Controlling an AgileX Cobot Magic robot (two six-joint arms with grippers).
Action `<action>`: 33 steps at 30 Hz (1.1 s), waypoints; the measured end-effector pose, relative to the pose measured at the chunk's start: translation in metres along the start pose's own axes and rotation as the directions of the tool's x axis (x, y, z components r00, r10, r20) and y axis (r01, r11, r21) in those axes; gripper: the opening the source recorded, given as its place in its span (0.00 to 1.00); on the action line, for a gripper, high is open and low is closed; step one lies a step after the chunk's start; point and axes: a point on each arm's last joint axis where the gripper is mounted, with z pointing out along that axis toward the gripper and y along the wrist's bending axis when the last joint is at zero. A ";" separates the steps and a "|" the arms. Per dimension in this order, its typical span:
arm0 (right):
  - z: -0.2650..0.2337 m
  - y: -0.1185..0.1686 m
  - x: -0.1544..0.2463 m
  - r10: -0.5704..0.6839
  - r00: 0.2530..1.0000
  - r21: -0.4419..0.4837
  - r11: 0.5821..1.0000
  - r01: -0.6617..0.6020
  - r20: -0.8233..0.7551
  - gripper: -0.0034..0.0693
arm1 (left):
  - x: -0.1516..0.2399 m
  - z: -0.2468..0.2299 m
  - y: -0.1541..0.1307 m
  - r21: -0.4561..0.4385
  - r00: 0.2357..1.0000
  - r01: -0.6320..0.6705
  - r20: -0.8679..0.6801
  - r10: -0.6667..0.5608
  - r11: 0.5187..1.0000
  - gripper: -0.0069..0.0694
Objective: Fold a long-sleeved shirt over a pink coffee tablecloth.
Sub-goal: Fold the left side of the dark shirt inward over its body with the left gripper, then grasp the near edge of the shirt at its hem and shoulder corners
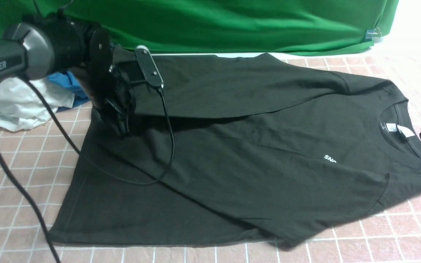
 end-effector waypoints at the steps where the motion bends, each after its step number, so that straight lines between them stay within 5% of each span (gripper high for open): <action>1: 0.002 0.000 0.001 -0.002 1.000 0.000 1.000 0.002 -0.005 0.09 | 0.000 0.000 -0.002 0.014 1.000 0.009 -0.001 -0.009 1.000 0.37; 4: 0.005 0.001 0.005 -0.008 1.000 -0.001 1.000 0.008 -0.022 0.09 | 0.004 -0.007 -0.010 0.098 0.997 0.070 -0.038 -0.067 0.993 0.63; 8: 0.006 0.001 0.005 -0.019 0.999 -0.002 1.000 0.019 -0.026 0.09 | 0.007 -0.024 -0.018 0.139 0.990 0.130 -0.068 -0.122 0.982 0.82; 11: 0.006 0.001 0.006 -0.030 0.999 -0.003 1.000 0.030 -0.028 0.09 | 0.005 -0.040 -0.033 0.140 0.993 0.111 -0.065 -0.103 0.984 0.80; 17: 0.005 0.001 0.008 -0.064 0.997 -0.005 0.998 0.064 -0.044 0.09 | 0.020 -0.075 -0.102 0.156 0.998 -0.068 0.016 0.066 0.985 0.44; 21: 0.002 0.004 0.009 -0.099 0.995 -0.041 0.994 0.097 -0.035 0.10 | 0.050 -0.067 -0.131 0.190 0.994 -0.113 0.018 0.111 0.975 0.32; 25: 0.000 0.008 0.010 -0.119 0.993 -0.090 0.989 0.116 -0.025 0.10 | 0.079 -0.051 -0.143 0.204 0.993 -0.116 0.000 0.119 0.972 0.36; 33: 0.000 0.010 0.010 -0.130 0.991 -0.110 0.986 0.127 -0.022 0.10 | 0.112 -0.036 -0.126 0.157 0.997 -0.059 -0.033 0.065 0.986 0.65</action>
